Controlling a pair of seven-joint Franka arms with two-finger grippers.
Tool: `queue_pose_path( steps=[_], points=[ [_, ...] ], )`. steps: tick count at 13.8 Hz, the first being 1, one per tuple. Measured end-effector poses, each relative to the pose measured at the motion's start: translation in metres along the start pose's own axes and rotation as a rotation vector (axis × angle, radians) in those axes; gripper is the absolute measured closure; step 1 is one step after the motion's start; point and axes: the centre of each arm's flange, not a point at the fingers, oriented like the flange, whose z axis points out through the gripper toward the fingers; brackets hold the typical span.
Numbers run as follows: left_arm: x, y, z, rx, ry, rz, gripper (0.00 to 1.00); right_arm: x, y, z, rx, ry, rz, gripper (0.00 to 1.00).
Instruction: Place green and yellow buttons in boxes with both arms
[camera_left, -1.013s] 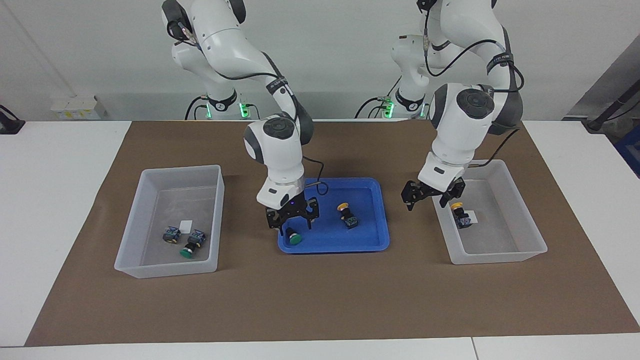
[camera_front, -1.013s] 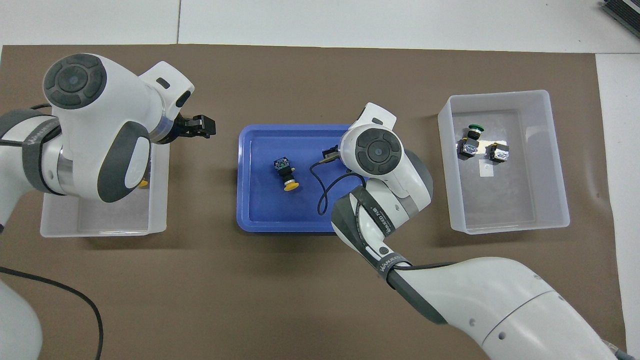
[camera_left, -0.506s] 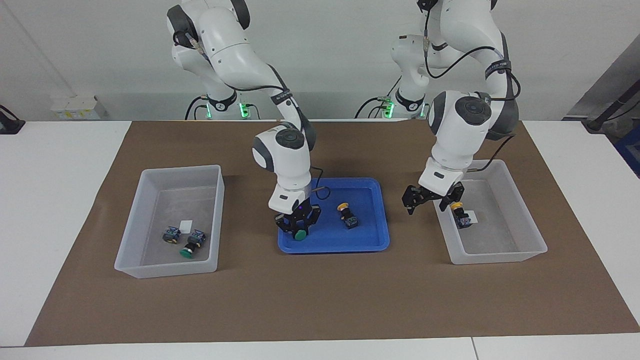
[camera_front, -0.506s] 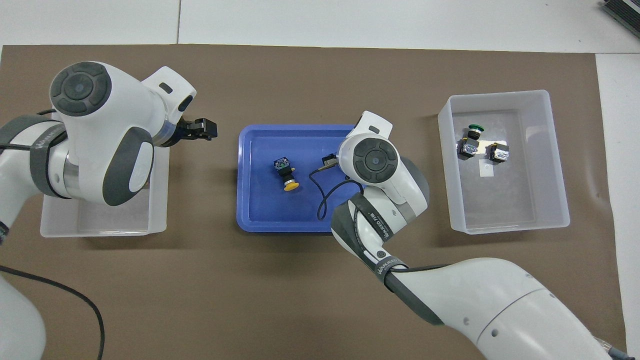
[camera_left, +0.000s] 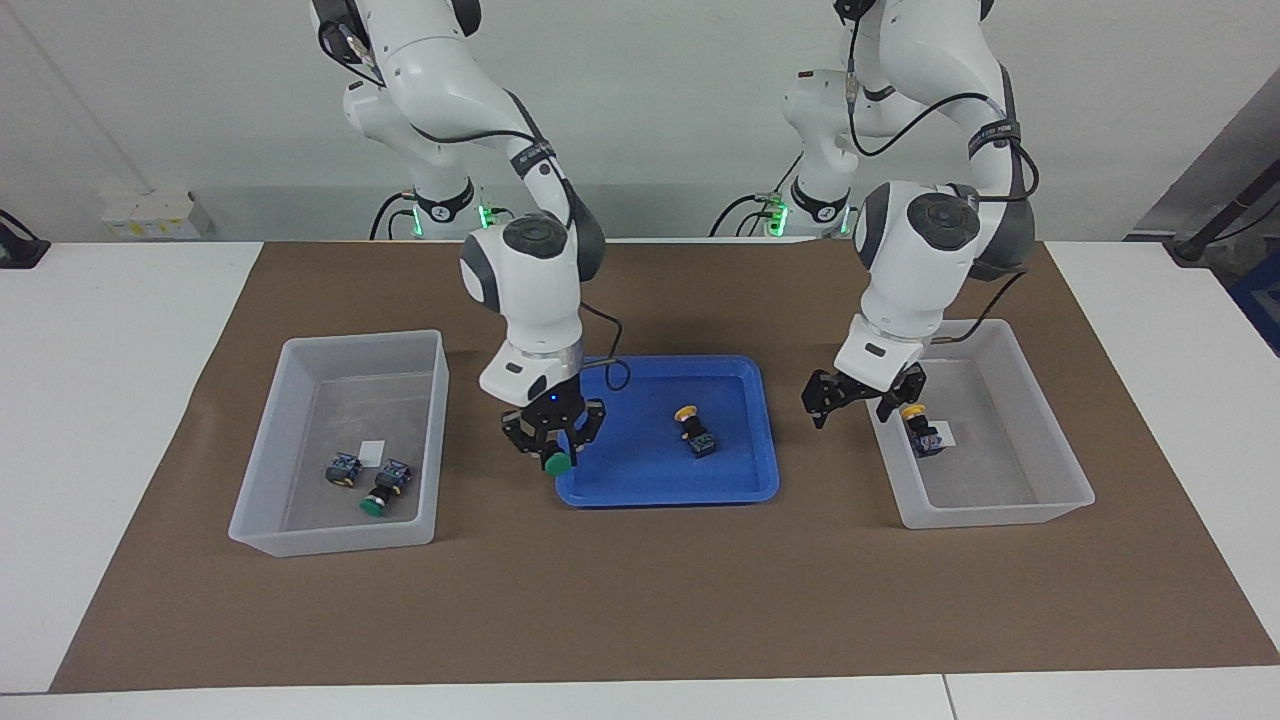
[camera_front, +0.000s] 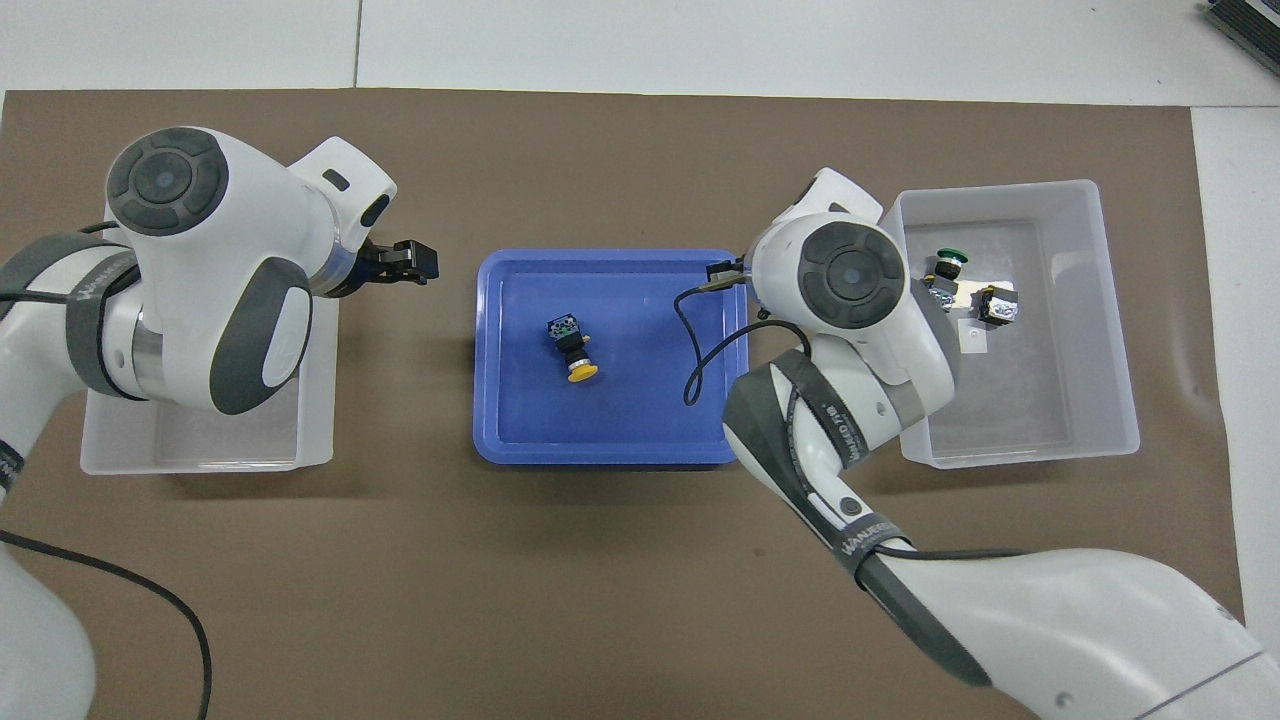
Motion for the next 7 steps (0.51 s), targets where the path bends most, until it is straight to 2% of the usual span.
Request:
queue_pose_path(
  steps=[3, 7],
  points=[
    [-0.011, 0.014, 0.015, -0.033, -0.004, -0.041, 0.00, 0.001, 0.084, -0.022, -0.050, -0.017, 0.106, 0.62],
    [-0.042, 0.066, 0.043, -0.074, 0.049, -0.131, 0.00, -0.009, 0.170, -0.011, -0.084, -0.062, 0.075, 0.62]
  ],
)
